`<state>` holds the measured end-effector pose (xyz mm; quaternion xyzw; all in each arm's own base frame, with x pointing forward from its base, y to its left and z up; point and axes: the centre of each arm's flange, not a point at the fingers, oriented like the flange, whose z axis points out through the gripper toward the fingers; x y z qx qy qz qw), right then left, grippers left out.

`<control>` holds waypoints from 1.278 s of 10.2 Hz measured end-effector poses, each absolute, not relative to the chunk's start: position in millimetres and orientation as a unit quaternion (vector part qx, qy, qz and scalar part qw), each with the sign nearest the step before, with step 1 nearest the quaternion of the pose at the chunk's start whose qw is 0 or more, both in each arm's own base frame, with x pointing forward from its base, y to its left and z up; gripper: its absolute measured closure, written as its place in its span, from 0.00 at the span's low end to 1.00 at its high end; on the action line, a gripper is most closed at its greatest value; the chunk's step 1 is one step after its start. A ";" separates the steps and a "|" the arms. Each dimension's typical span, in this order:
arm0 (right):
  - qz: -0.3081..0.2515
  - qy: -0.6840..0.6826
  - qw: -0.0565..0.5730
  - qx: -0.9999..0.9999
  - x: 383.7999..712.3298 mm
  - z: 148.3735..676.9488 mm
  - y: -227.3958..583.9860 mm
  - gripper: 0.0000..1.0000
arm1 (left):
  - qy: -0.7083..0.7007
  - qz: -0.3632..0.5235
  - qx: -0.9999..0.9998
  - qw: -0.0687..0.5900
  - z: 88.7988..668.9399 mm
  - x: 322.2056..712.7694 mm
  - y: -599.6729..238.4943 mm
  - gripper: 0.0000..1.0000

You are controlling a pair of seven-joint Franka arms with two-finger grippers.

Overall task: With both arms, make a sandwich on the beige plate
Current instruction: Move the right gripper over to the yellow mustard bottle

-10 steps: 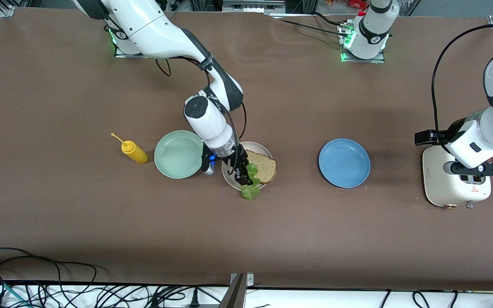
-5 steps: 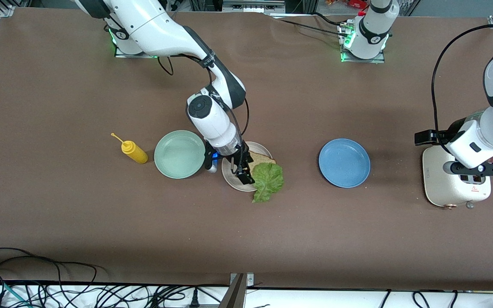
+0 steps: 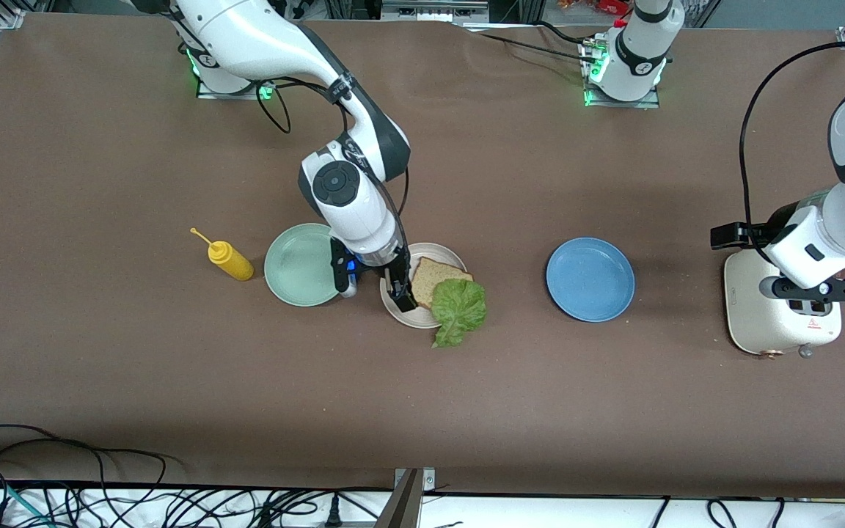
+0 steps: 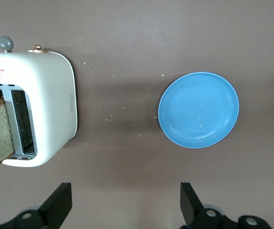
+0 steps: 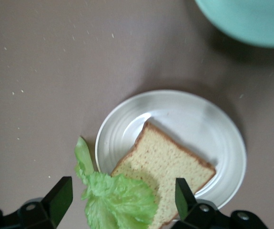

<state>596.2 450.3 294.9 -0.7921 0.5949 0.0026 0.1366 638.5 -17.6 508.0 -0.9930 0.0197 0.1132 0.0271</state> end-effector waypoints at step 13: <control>0.043 0.252 -0.036 -0.966 622.8 409.9 242.8 0.04 | 0.054 0.113 -0.990 0.061 508.9 639.7 -1.8 0.00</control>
